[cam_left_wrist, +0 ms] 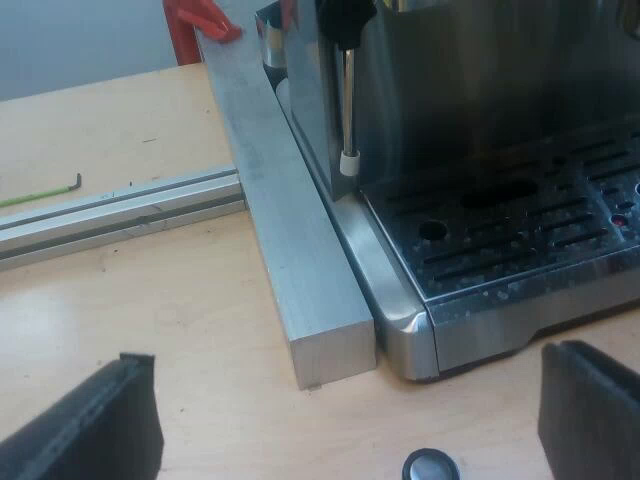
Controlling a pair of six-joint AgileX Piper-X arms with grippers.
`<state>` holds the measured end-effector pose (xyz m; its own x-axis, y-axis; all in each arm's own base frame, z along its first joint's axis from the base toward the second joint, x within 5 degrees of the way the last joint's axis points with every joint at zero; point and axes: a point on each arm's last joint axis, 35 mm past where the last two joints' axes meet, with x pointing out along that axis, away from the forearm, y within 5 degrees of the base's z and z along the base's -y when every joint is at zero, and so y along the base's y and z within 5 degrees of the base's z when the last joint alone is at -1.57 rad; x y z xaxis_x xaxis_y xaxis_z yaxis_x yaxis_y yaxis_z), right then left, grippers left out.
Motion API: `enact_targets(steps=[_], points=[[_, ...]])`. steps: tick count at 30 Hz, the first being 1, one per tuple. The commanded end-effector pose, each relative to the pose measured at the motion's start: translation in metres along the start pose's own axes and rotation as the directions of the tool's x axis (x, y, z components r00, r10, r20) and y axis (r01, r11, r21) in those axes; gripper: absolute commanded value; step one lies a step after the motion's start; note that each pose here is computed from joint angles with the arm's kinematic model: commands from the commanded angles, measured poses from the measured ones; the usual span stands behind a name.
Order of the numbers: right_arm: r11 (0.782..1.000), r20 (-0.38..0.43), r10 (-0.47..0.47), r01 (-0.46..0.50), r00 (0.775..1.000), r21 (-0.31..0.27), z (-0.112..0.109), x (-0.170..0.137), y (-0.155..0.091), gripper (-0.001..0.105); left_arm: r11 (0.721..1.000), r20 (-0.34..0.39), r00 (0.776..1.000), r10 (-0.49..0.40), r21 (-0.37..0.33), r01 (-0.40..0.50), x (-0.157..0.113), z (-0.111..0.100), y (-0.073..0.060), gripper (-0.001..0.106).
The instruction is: Grind coffee beans and then tamp
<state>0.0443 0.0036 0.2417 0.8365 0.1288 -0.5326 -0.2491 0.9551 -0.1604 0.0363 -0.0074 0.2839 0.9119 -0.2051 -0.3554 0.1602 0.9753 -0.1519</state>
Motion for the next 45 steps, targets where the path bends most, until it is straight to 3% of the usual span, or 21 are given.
enact_targets(steps=[1, 4, 6, 8, 13, 16, 22, 25, 27, 28, 30, 31, 33, 35, 40, 45], points=[[1.000, 0.007, -0.004, 0.004, 1.000, -0.002, 0.002, -0.001, -0.001, 0.071, 1.000, -0.006, 1.000, 0.002, -0.015, -0.002, 0.003, 0.001, 0.000, 0.078], [1.000, 0.012, -0.006, 0.006, 1.000, -0.003, 0.003, -0.002, -0.001, 0.071, 1.000, -0.007, 1.000, -0.006, -0.015, 0.006, 0.003, 0.001, 0.000, 0.078], [0.999, 0.021, -0.012, 0.011, 1.000, 0.040, 0.006, -0.005, -0.001, 0.071, 1.000, -0.015, 1.000, -0.022, -0.016, 0.022, -0.002, 0.003, -0.001, 0.078], [0.999, 0.039, -0.017, 0.016, 0.999, 0.044, 0.010, -0.010, -0.002, 0.071, 1.000, -0.025, 0.999, -0.024, -0.017, 0.023, -0.008, 0.006, -0.003, 0.078], [0.999, 0.052, -0.007, 0.005, 0.999, 0.037, 0.031, -0.021, -0.005, 0.071, 0.996, 0.039, 0.995, -0.091, 0.008, 0.091, -0.026, 0.023, -0.009, 0.078], [0.999, 0.027, 0.039, -0.040, 0.999, 0.021, 0.045, -0.026, -0.007, 0.071, 0.984, 0.036, 0.983, -0.179, 0.027, 0.178, -0.026, 0.035, -0.013, 0.078], [0.979, -0.050, 0.179, -0.183, 0.983, -0.090, 0.068, -0.031, -0.005, 0.071, 0.945, -0.030, 0.946, -0.322, 0.046, 0.323, -0.014, 0.046, -0.020, 0.078], [0.952, -0.064, 0.273, -0.279, 0.960, -0.128, 0.076, -0.030, -0.002, 0.071, 0.877, -0.053, 0.879, -0.474, 0.064, 0.477, -0.011, 0.048, -0.027, 0.078], [0.917, -0.071, 0.363, -0.370, 0.929, -0.149, 0.079, -0.027, 0.003, 0.071, 0.815, -0.065, 0.818, -0.571, 0.075, 0.575, -0.010, 0.051, -0.031, 0.078], [0.910, -0.073, 0.379, -0.386, 0.923, -0.152, 0.079, -0.027, 0.003, 0.071, 0.798, -0.068, 0.802, -0.594, 0.080, 0.598, -0.010, 0.051, -0.033, 0.078], [0.868, -0.084, 0.461, -0.468, 0.883, -0.165, 0.080, -0.025, 0.008, 0.071, 0.746, -0.083, 0.752, -0.654, 0.091, 0.659, -0.007, 0.050, -0.036, 0.078], [0.855, -0.085, 0.481, -0.488, 0.873, -0.178, 0.081, -0.024, 0.009, 0.071, 0.735, -0.089, 0.741, -0.666, 0.092, 0.672, -0.006, 0.049, -0.037, 0.078], [0.825, -0.100, 0.509, -0.518, 0.855, -0.228, 0.081, -0.022, 0.013, 0.071, 0.684, -0.108, 0.690, -0.716, 0.091, 0.724, 0.001, 0.041, -0.039, 0.078], [0.802, -0.107, 0.529, -0.537, 0.842, -0.262, 0.080, -0.021, 0.015, 0.071, 0.646, -0.119, 0.653, -0.748, 0.090, 0.758, 0.008, 0.035, -0.040, 0.078], [0.760, -0.084, 0.573, -0.567, 0.815, -0.318, 0.078, -0.012, 0.023, 0.071, 0.638, -0.130, 0.644, -0.754, 0.086, 0.765, 0.033, 0.010, -0.040, 0.078], [0.755, -0.036, 0.572, -0.543, 0.819, -0.367, 0.076, 0.002, 0.030, 0.071, 0.633, -0.103, 0.642, -0.760, 0.107, 0.767, 0.054, -0.013, -0.039, 0.078]])
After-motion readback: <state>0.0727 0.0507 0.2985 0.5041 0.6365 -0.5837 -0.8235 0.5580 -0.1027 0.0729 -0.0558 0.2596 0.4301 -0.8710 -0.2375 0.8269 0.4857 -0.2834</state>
